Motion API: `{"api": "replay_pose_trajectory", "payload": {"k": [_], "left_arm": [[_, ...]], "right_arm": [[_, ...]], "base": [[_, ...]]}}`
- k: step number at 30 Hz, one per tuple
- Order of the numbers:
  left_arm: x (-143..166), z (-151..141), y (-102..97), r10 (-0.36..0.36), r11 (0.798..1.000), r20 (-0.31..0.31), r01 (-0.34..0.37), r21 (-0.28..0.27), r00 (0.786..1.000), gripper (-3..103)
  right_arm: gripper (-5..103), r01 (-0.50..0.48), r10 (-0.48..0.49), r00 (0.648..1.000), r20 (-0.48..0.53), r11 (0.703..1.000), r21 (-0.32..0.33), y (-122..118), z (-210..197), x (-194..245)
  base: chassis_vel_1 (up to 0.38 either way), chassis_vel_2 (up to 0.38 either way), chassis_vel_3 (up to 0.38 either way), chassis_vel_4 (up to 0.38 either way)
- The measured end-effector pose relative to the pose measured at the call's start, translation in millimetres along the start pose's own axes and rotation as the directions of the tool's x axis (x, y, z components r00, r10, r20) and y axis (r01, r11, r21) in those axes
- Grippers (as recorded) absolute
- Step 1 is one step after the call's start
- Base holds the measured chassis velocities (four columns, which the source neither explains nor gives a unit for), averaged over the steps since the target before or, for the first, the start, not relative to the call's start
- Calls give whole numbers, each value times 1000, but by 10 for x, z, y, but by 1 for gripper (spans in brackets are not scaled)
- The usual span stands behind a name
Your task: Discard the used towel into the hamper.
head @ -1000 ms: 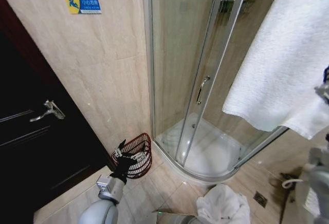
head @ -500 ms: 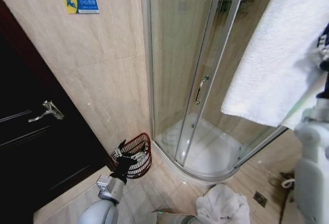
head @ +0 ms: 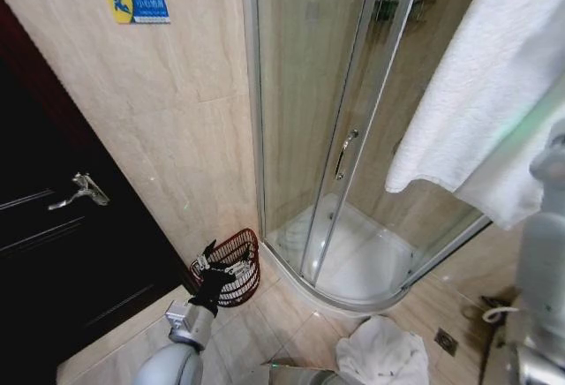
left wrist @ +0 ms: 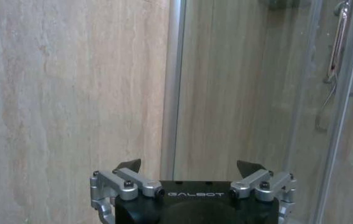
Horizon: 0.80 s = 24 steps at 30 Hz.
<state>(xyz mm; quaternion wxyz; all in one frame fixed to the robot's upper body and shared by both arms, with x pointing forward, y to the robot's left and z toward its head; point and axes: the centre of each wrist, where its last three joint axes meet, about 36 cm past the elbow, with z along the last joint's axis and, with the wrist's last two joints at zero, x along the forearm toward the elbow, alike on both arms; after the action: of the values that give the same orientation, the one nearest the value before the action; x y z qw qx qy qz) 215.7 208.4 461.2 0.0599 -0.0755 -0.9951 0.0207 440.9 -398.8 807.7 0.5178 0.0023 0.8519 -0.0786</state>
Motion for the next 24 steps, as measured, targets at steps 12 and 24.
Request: {"api": "replay_pose_trajectory", "payload": {"k": [12,24], "left_arm": [[0,0,0,0,1000,0,0,0,1000,100],[0,0,0,0,1000,0,0,0,1000,100]], "right_arm": [[100,-31,31,999,8,999,34,46,-3,-683],[100,-190,216,972,-93,955,227,-574,-138,-505]], "base": [[0,0,0,0],[0,0,0,0]]}}
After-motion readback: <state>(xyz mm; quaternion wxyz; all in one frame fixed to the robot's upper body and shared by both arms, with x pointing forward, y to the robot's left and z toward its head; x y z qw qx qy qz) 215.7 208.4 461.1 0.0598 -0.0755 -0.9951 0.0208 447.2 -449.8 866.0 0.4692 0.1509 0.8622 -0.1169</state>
